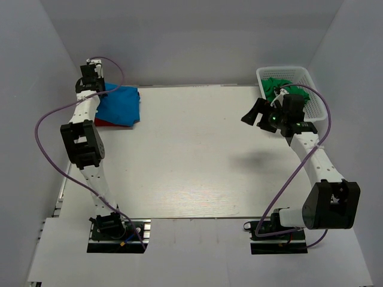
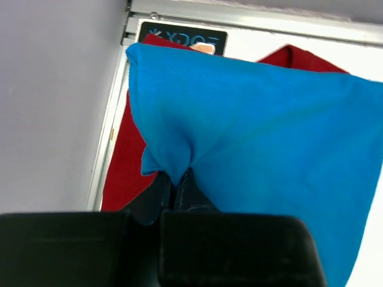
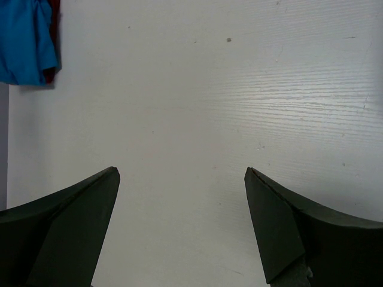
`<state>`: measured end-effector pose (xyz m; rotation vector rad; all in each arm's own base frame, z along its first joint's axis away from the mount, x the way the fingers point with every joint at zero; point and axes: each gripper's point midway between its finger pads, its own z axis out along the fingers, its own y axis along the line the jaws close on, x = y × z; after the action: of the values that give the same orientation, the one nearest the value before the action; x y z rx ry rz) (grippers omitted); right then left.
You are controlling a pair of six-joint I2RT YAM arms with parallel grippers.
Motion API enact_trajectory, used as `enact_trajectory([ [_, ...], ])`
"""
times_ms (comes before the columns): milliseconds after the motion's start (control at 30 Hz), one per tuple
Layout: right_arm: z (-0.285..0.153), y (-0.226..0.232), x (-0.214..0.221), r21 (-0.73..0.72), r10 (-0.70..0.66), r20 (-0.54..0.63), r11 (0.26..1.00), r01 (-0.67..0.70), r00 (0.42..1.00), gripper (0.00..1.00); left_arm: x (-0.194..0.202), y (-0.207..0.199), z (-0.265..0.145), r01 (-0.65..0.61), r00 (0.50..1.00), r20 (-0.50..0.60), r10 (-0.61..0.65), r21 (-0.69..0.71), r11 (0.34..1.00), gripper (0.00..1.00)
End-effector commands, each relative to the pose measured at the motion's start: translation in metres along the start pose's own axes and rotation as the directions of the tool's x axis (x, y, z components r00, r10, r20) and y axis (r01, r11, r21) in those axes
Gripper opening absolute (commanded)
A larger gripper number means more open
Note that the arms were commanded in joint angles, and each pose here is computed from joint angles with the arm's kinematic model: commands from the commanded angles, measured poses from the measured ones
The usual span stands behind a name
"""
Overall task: Fold and stack the t-shirts
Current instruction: Put the neatly folded tshirt into the corner of the board with the left arm
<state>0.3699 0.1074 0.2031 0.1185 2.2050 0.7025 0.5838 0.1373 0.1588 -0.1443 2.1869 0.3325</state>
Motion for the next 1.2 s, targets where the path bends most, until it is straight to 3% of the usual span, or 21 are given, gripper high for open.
enact_trajectory([
  [0, -0.001, 0.007, -0.016, -0.018, -0.006, 0.034, 1.0, 0.007, 0.999, 0.91, -0.041, 0.014, -0.021, 0.084, 0.993, 0.084, -0.083, -0.005, 0.996, 0.0],
  [233, 0.004, 0.009, -0.014, -0.033, 0.01, 0.011, 0.999, -0.01, 1.0, 0.91, -0.091, 0.002, -0.082, 0.086, 0.962, 0.244, -0.123, 0.159, 0.984, 0.0],
  [367, 0.005, 0.005, -0.01, -0.026, 0.014, 0.004, 1.0, -0.014, 1.0, 0.91, -0.091, -0.023, -0.093, 0.051, 0.967, 0.222, -0.122, 0.303, 0.952, 0.0],
  [1033, 0.003, 0.01, -0.015, -0.048, -0.005, 0.025, 0.999, 0.006, 1.0, 0.91, -0.133, -0.031, -0.133, 0.064, 0.939, 0.292, -0.183, 0.376, 0.924, 0.0],
  [1167, 0.003, 0.011, -0.014, -0.056, -0.002, 0.022, 0.998, 0.004, 1.0, 0.91, -0.122, -0.034, -0.124, 0.071, 0.947, 0.265, -0.181, 0.378, 0.923, 0.0],
])
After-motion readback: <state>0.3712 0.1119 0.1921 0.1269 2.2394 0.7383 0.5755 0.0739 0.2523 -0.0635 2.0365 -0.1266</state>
